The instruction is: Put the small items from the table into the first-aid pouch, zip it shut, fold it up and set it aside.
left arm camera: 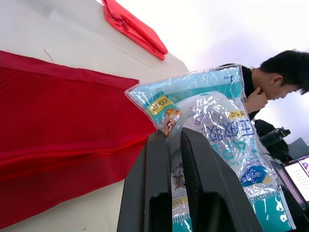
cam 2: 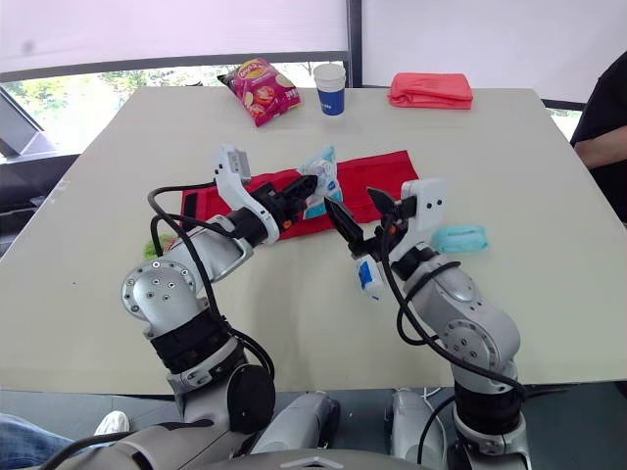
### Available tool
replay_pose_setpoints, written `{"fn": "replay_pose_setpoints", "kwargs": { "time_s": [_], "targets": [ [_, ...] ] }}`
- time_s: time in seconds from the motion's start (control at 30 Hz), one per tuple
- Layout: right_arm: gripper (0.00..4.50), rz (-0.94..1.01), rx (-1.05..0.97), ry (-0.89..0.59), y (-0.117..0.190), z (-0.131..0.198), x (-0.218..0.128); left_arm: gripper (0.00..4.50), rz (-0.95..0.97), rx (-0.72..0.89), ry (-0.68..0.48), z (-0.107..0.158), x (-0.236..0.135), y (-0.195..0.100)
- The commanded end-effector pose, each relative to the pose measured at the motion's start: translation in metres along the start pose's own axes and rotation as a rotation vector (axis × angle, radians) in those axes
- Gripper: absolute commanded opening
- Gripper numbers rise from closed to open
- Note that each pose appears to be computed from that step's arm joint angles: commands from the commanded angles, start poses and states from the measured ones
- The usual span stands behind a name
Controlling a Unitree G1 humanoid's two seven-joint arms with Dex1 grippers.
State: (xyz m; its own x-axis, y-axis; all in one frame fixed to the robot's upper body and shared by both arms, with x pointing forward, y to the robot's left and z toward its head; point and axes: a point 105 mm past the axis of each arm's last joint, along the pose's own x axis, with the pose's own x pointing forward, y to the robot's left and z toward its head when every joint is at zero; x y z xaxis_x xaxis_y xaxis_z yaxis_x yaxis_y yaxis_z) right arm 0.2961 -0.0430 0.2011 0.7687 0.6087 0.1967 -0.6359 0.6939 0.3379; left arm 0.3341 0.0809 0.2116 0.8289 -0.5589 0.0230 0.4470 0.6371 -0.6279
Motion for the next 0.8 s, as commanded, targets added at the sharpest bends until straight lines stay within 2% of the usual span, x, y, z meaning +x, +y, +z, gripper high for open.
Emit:
{"fn": "replay_pose_setpoints", "kwargs": {
  "time_s": [0.03,0.17,0.3,0.4,0.47,0.63,0.67,0.8],
  "targets": [
    [4.5,-0.001,0.011,-0.041,0.001,0.009,0.004,0.04,-0.122,-0.088,-0.046,-0.002,0.008,-0.03],
    [4.5,0.014,0.013,-0.045,0.004,0.009,0.008,0.04,-0.159,-0.098,-0.053,0.0,0.009,-0.037],
    [4.5,0.016,0.019,-0.069,0.004,0.012,0.012,0.04,-0.198,-0.098,-0.015,-0.009,0.008,-0.044],
    [3.58,0.019,0.014,-0.091,0.003,0.016,0.013,0.0,-0.204,-0.087,0.01,-0.015,0.006,-0.044],
    [2.49,0.018,0.011,-0.101,0.003,0.017,0.014,0.0,-0.201,-0.085,0.017,-0.017,0.005,-0.043],
    [0.19,0.014,0.0,-0.122,0.001,0.02,0.014,0.0,-0.196,-0.084,0.021,-0.018,0.004,-0.041],
    [0.06,0.015,-0.001,-0.123,0.001,0.021,0.013,0.0,-0.196,-0.084,0.021,-0.018,0.004,-0.041],
    [0.06,0.024,-0.001,-0.126,0.002,0.02,0.013,0.0,-0.191,-0.077,0.024,-0.018,0.003,-0.039]
  ]
}}
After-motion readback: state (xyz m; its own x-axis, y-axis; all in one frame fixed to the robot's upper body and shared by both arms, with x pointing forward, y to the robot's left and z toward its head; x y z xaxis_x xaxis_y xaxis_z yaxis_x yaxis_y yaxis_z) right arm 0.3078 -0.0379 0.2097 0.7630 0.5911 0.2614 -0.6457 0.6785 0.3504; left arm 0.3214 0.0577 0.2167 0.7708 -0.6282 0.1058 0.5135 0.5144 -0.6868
